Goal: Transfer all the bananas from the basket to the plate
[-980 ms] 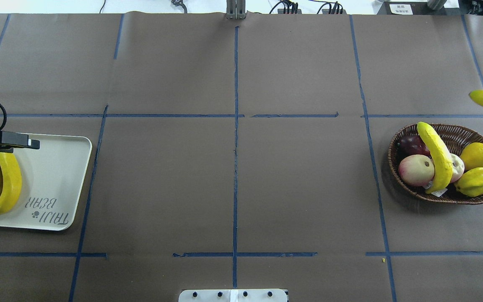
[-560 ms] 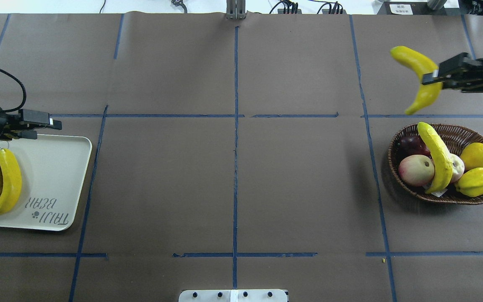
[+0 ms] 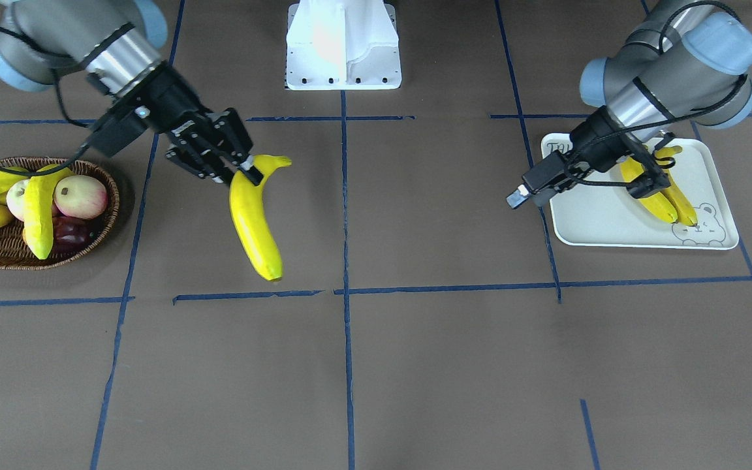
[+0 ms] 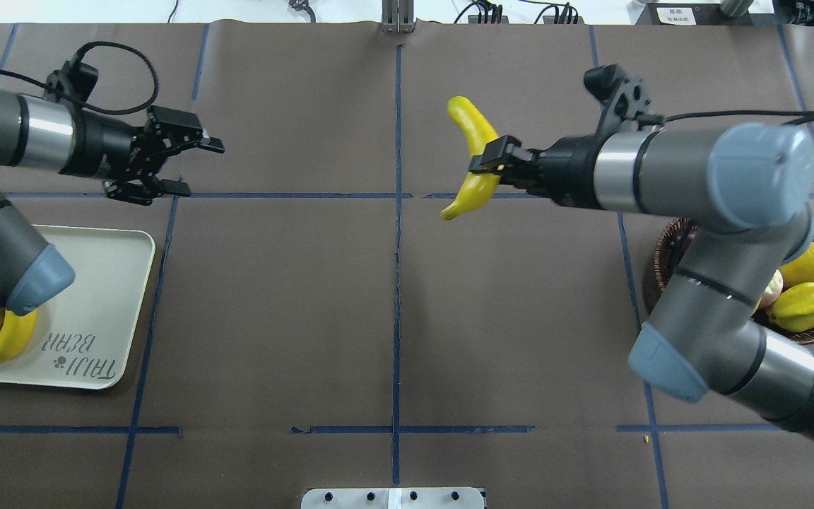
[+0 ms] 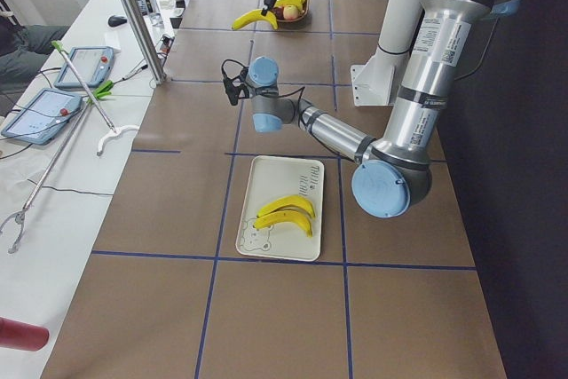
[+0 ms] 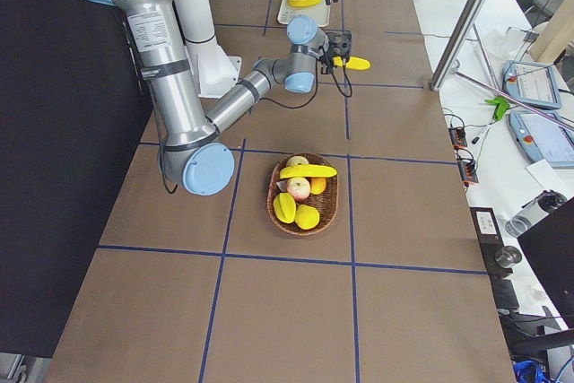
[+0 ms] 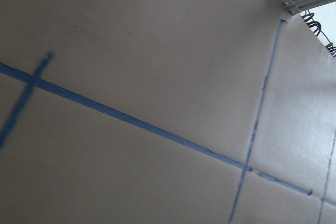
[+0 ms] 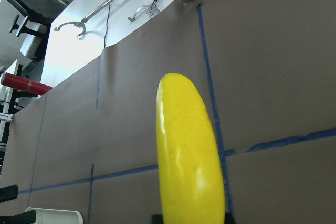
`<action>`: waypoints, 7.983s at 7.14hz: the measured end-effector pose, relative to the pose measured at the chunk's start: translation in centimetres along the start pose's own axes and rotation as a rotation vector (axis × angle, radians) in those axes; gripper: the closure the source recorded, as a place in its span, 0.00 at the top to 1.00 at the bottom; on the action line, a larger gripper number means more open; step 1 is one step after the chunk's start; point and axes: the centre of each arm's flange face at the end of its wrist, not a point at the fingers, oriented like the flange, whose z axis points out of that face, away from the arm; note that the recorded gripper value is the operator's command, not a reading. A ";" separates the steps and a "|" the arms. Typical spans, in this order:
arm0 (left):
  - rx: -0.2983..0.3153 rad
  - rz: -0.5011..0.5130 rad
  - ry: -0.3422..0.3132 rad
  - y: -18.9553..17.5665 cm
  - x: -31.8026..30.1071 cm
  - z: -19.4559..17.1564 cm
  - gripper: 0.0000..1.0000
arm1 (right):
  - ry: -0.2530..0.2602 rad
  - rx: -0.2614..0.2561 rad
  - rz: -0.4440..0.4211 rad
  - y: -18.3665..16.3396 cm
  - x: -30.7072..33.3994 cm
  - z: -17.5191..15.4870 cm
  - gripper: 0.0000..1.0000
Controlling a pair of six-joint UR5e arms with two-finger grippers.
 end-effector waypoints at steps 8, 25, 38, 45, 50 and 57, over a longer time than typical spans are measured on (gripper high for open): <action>-0.081 -0.137 0.065 12.3 10.0 11.4 0.88 | -0.046 0.091 -0.024 13.3 -3.7 4.1 0.00; 0.031 0.152 -0.161 0.0 -4.9 -0.1 0.00 | 0.016 -0.091 -0.065 -5.9 3.1 -8.9 1.00; 0.119 0.428 -0.427 -2.9 -24.1 -8.0 1.00 | 0.293 -0.190 -0.296 -15.1 24.6 -16.4 1.00; 0.112 0.436 -0.401 -2.4 -22.7 -7.6 1.00 | 0.408 -0.303 -0.249 -12.5 35.2 -17.5 1.00; 0.112 0.436 -0.397 -2.7 -22.3 -6.9 1.00 | 0.384 -0.399 -0.296 -8.1 35.1 -15.1 0.92; 0.123 0.405 -0.382 -2.6 -21.4 -6.4 1.00 | 0.392 -0.415 -0.294 -6.6 35.8 -16.5 0.00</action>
